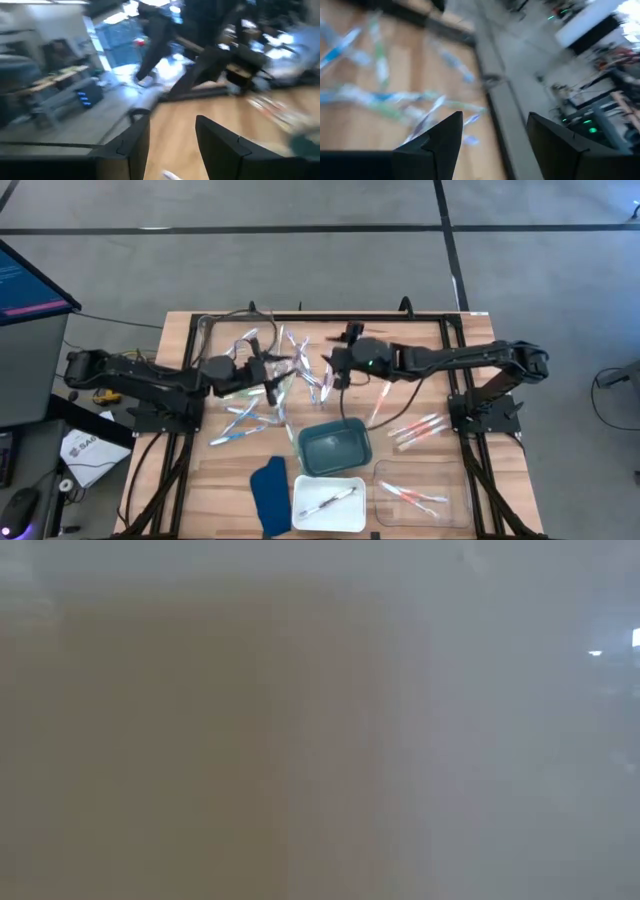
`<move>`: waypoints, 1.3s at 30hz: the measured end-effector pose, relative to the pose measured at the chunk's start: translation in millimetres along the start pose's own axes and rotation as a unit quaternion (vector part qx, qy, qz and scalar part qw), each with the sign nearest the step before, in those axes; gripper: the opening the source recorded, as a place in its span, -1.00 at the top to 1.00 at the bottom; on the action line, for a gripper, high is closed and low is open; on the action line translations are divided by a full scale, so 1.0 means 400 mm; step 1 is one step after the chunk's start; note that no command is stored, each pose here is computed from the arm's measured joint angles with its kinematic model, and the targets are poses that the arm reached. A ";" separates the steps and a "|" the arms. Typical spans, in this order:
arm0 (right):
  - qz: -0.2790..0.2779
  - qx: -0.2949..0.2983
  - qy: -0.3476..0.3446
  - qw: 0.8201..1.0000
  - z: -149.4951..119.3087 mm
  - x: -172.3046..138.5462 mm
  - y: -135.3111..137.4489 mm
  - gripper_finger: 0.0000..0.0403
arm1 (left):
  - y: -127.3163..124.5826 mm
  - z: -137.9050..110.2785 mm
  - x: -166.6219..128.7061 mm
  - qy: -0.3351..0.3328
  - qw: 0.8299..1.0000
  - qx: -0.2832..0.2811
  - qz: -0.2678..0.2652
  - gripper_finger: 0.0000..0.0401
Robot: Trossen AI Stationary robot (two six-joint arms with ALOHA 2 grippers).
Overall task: Pick & Place Toothbrushes
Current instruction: Put the green toothbrush into the green bin
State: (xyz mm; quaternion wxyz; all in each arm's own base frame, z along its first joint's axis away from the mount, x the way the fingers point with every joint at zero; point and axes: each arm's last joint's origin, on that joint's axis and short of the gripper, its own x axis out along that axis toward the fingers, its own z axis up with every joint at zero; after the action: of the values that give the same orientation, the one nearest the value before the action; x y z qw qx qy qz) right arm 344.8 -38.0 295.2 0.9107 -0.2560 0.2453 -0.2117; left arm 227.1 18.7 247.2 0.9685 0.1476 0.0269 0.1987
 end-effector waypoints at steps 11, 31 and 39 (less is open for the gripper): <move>-0.059 0.092 -0.028 0.994 -0.008 0.022 -0.082 -0.07 | 0.027 0.005 0.002 -0.009 0.999 -0.036 0.040 0.23; -0.034 0.096 -0.039 0.994 0.011 0.007 -0.044 -0.07 | 0.019 -0.015 0.002 0.009 0.999 -0.028 0.031 0.23; 0.027 0.088 -0.068 0.993 0.016 0.006 -0.035 -0.07 | 0.019 -0.016 0.002 0.010 0.999 -0.024 0.032 0.23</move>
State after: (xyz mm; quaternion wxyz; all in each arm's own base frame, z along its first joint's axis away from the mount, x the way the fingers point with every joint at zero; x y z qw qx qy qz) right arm 346.6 -48.0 307.1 0.9497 -0.1818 0.1703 -0.1897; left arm 224.2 27.2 243.3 0.9646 0.1230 0.0274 0.2318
